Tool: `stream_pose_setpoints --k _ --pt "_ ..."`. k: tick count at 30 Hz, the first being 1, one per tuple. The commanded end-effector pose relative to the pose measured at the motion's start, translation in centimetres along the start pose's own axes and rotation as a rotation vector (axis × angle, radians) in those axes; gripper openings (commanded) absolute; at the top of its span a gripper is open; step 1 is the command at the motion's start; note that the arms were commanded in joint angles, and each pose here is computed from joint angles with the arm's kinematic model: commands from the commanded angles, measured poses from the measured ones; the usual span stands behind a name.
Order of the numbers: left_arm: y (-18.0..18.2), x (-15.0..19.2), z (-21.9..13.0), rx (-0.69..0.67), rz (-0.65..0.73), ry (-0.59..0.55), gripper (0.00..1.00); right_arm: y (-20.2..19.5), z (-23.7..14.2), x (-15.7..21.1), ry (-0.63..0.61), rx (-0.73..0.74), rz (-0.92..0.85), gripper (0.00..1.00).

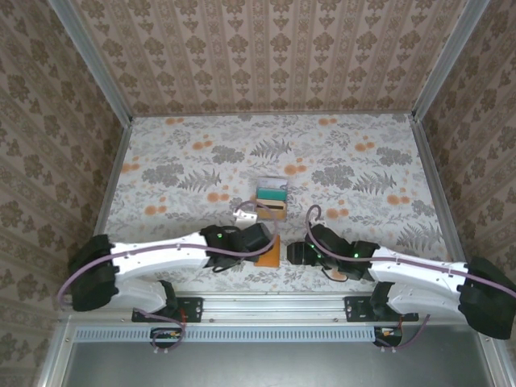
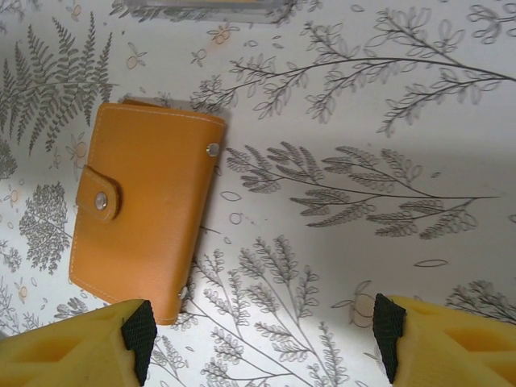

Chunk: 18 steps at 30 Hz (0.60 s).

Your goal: Take the credit cards out of the card holder

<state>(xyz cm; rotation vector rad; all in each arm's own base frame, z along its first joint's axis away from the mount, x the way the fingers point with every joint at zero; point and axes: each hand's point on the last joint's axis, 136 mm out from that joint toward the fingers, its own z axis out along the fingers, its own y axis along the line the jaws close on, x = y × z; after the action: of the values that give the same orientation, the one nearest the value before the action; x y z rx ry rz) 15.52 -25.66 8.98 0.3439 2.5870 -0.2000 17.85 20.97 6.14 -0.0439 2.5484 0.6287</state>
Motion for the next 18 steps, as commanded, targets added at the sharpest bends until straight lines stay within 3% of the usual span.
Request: stream_pose_setpoints --k 1,18 --pt "-1.7 0.2 0.3 0.011 0.023 0.037 0.36 -0.9 -0.4 -0.4 -0.045 0.011 0.019 0.77" --pt "-4.2 1.8 3.9 -0.034 0.111 0.155 0.34 -2.1 -0.1 0.1 -0.042 0.001 0.068 0.83"
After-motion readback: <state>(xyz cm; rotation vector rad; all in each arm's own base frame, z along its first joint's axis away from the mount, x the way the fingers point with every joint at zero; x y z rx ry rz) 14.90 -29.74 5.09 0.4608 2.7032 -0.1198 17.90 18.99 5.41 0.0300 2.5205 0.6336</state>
